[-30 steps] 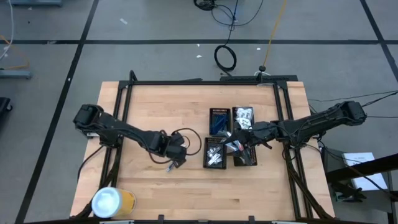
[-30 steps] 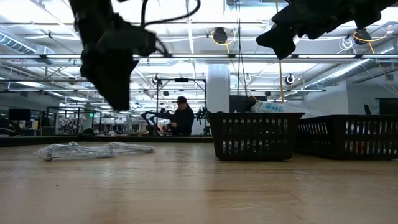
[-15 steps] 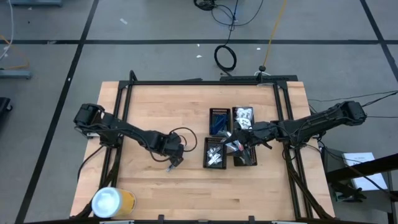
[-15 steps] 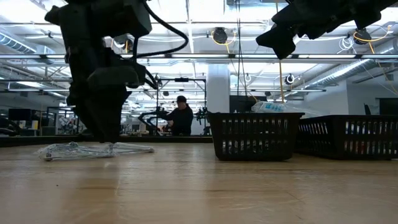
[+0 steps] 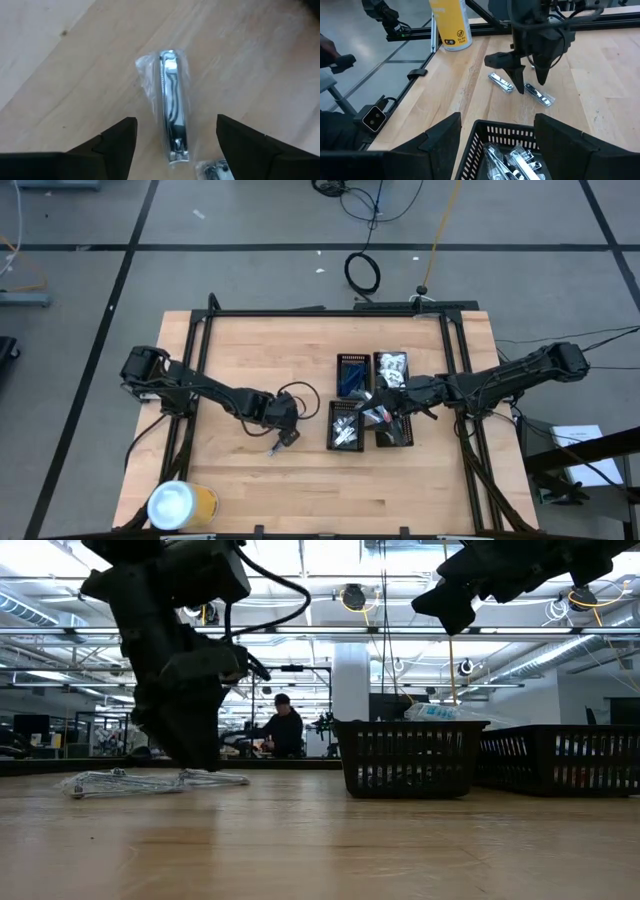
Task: Pick & Place Travel size toiletries
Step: Put the nail cutter into the bottom left black basket
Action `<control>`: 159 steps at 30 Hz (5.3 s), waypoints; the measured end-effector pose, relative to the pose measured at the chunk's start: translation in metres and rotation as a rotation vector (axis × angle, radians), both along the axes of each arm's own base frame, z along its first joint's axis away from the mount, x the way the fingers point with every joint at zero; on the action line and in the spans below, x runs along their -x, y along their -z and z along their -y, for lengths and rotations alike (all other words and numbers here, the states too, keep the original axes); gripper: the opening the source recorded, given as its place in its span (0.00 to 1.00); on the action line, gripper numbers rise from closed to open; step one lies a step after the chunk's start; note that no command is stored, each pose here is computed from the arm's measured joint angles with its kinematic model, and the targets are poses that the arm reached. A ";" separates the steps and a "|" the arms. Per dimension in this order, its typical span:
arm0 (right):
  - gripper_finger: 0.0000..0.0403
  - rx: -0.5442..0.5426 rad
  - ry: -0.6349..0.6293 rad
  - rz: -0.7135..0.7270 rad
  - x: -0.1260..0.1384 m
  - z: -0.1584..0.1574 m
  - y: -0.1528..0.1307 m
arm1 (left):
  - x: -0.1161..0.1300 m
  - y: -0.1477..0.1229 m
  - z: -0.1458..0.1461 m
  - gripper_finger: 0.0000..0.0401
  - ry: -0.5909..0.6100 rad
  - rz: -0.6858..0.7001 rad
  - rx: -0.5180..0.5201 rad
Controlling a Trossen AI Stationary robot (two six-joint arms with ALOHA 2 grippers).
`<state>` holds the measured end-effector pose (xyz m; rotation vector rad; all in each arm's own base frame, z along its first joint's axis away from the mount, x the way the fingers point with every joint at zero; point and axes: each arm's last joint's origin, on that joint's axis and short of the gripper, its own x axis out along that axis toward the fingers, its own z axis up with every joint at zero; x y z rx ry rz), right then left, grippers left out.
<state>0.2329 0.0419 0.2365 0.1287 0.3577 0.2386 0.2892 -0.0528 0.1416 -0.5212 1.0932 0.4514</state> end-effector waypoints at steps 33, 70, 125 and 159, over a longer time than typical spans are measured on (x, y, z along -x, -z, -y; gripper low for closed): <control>0.59 -0.010 0.008 -0.002 0.000 0.000 0.000 | 0.005 0.025 0.001 0.24 -0.069 -0.174 0.093; 0.59 0.010 0.116 0.281 -0.046 -0.004 0.015 | -0.057 -0.085 0.020 0.06 0.416 0.883 -0.478; 0.10 -0.128 -0.048 -0.060 -0.038 -0.007 0.042 | -0.051 -0.065 0.013 0.84 0.232 0.638 -0.556; 0.55 -0.116 -0.005 -0.137 -0.036 -0.006 0.049 | 0.034 -0.017 -0.011 0.84 0.169 -0.373 -0.034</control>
